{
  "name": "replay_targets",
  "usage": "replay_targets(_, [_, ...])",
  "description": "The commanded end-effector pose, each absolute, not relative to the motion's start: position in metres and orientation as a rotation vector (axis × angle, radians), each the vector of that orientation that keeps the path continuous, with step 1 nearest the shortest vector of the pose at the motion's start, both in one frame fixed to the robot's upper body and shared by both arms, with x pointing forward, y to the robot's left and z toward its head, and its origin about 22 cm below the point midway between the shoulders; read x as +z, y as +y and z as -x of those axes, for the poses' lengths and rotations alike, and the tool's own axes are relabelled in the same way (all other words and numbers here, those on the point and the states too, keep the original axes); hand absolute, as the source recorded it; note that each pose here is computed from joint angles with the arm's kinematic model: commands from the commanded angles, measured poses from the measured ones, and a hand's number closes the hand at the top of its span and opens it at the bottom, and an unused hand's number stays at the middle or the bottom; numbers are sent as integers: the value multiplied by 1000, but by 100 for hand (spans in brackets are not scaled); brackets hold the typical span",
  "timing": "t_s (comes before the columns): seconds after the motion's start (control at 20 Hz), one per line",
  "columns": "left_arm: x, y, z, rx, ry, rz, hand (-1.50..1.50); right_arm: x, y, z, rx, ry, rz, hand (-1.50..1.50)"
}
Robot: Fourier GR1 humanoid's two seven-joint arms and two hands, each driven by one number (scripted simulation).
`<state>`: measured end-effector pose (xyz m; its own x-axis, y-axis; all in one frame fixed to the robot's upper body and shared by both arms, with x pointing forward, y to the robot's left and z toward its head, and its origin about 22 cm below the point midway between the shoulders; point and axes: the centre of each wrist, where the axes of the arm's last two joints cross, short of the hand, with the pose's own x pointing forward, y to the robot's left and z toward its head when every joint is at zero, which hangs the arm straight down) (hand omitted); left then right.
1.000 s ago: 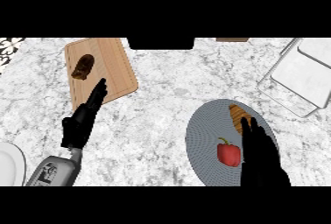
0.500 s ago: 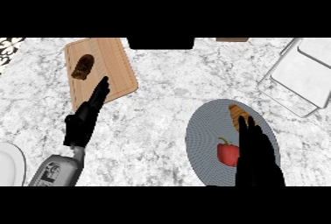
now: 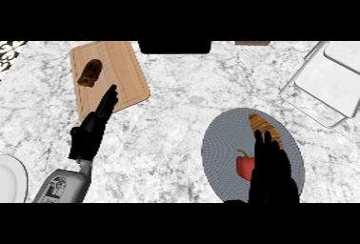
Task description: Pick the bell pepper from the placemat and place it in the tiered shelf
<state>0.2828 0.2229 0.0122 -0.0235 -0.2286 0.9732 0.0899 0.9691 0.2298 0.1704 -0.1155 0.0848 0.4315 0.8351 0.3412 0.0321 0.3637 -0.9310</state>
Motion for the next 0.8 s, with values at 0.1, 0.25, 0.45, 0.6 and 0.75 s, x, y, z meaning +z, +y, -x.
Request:
replay_targets(0.1, [18,233,-288,-252,-1559,-122,0,73,-118,-165,599,-925,1107,-150])
replay_targets(0.25, [8,221,-274,-253,-1563,-116,0,75,-114,-183,619,-897,1112,-150])
replay_targets(0.45, [1,227,-268,-253,-1569,-113,0,61,-130,-177,621,-896,1112,-150])
replay_targets(0.6, [11,222,-291,-248,-1573,-112,0,63,-126,-180,642,-865,1133,-150])
replay_targets(0.75, [10,220,-277,-253,-1566,-88,0,52,-128,-192,612,-865,1132,-150])
